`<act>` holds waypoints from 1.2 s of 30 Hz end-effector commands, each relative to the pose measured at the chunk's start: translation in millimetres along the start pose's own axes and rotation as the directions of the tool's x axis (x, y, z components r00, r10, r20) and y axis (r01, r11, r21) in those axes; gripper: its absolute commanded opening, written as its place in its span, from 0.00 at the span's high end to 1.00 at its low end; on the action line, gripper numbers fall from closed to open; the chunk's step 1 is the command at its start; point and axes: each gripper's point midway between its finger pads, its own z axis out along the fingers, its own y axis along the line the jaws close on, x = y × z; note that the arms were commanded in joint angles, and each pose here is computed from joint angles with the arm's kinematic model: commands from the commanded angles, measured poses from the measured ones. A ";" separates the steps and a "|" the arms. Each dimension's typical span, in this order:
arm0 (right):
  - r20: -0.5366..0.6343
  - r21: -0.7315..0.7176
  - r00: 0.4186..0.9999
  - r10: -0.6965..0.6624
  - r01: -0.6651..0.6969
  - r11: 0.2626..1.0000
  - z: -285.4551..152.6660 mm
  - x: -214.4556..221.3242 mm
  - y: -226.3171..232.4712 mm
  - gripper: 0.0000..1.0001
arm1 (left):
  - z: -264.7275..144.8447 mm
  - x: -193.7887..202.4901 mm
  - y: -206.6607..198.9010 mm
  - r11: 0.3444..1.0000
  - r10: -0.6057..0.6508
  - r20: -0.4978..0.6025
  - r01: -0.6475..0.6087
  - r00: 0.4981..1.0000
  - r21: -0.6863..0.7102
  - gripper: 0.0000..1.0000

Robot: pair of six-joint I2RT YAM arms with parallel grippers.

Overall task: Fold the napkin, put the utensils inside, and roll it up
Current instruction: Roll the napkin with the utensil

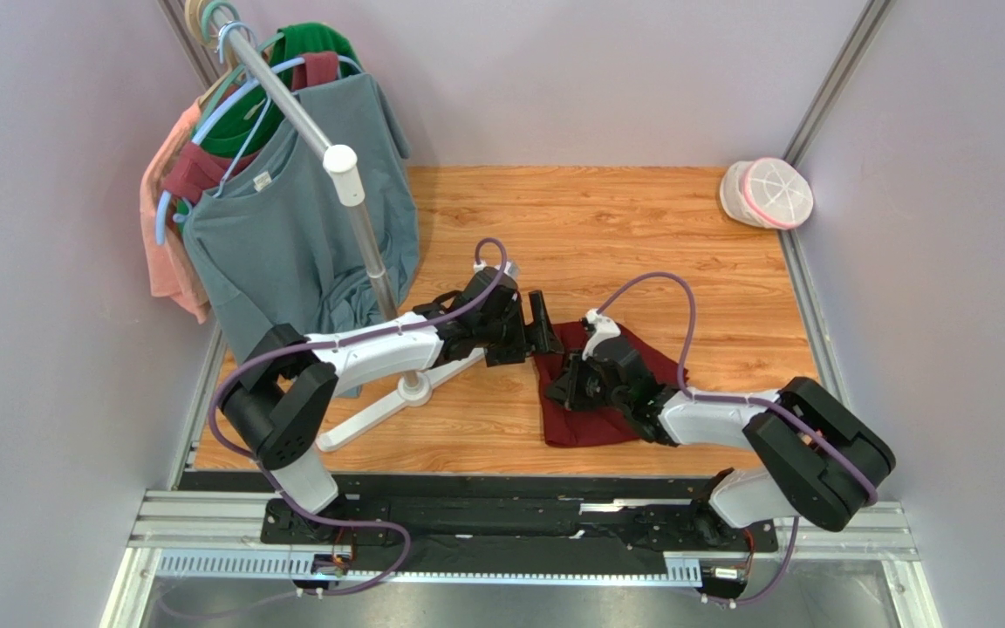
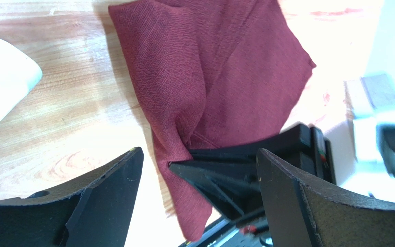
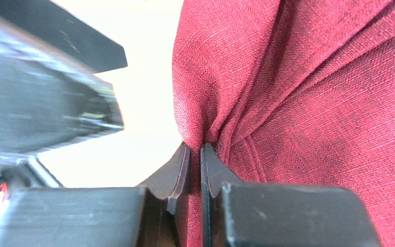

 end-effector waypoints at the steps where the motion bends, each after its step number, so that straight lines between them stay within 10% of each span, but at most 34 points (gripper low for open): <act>1: -0.134 -0.061 0.991 0.011 -0.019 0.998 -12.7 37.0 -14.0 1.00 | -18.8 -13.9 -16.4 0.997 0.069 0.049 -0.071 0.996 0.033 0.11; 16: -0.190 -0.315 0.967 0.169 -0.223 0.923 -21.6 0.4 -22.4 1.00 | -14.4 -17.9 -24.8 0.907 0.405 0.055 -0.409 0.913 0.106 0.14; 36: -0.190 -0.342 0.967 0.167 -0.225 0.912 -22.1 -5.8 -23.8 1.00 | 40.9 -23.0 3.3 0.937 0.337 -0.056 -0.341 0.940 -0.073 0.14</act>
